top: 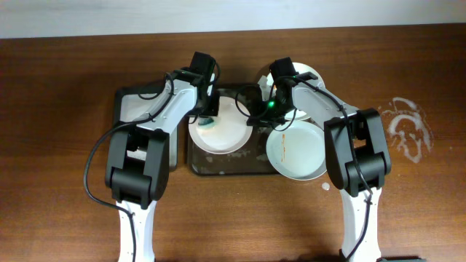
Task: Clean dirty plates on tray and stack at the side
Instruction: 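Scrub the pink plate with the sponge while right gripper holds it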
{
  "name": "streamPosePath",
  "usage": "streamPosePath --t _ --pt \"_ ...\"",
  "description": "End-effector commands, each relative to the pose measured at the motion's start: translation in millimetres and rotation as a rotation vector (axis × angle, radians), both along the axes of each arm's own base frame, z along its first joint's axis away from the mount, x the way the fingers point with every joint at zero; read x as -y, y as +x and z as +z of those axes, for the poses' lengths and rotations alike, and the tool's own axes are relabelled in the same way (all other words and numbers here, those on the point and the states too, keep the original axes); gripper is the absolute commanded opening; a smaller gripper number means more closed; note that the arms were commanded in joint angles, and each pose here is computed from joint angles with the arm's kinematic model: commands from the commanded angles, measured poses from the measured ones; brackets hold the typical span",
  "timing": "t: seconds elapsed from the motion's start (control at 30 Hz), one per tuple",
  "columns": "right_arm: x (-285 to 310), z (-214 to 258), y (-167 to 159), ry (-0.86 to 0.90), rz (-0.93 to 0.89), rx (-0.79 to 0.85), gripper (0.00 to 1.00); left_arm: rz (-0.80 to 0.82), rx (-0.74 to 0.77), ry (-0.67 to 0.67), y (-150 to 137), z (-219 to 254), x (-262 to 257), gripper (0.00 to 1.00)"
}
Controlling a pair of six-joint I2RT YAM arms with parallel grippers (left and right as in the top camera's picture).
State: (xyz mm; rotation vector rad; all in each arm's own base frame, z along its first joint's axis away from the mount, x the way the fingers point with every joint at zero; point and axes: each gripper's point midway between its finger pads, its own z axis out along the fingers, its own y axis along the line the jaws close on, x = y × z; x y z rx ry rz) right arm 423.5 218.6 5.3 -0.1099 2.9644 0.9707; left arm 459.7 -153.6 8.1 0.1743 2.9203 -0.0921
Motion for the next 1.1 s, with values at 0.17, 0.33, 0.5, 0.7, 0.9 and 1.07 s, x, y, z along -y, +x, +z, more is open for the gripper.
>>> streamPosePath --t 0.17,0.33,0.5,0.7,0.9,1.07 --pt "0.0 -13.1 -10.4 -0.026 0.017 -0.027 0.04 -0.2 -0.307 -0.319 -72.4 -4.8 45.7 0.01" --pt "0.1 -13.1 -10.5 -0.026 0.017 -0.028 0.04 -0.275 -0.231 -0.379 -59.7 -0.4 62.0 0.01" --pt "0.3 -13.2 -10.4 -0.027 0.017 -0.028 0.04 -0.097 -0.089 -0.208 -17.7 -10.5 37.0 0.01" --pt "0.3 -13.2 -10.5 -0.026 0.017 -0.028 0.04 0.094 0.048 0.134 9.7 -11.9 -25.9 0.01" --pt "-0.1 -12.9 -10.9 -0.024 0.017 -0.03 0.04 0.068 -0.125 0.212 -32.4 -9.0 -36.0 0.01" --pt "-0.1 -12.9 -10.7 -0.023 0.017 -0.029 0.04 -0.099 -0.292 0.06 -72.2 -9.6 0.4 0.01"
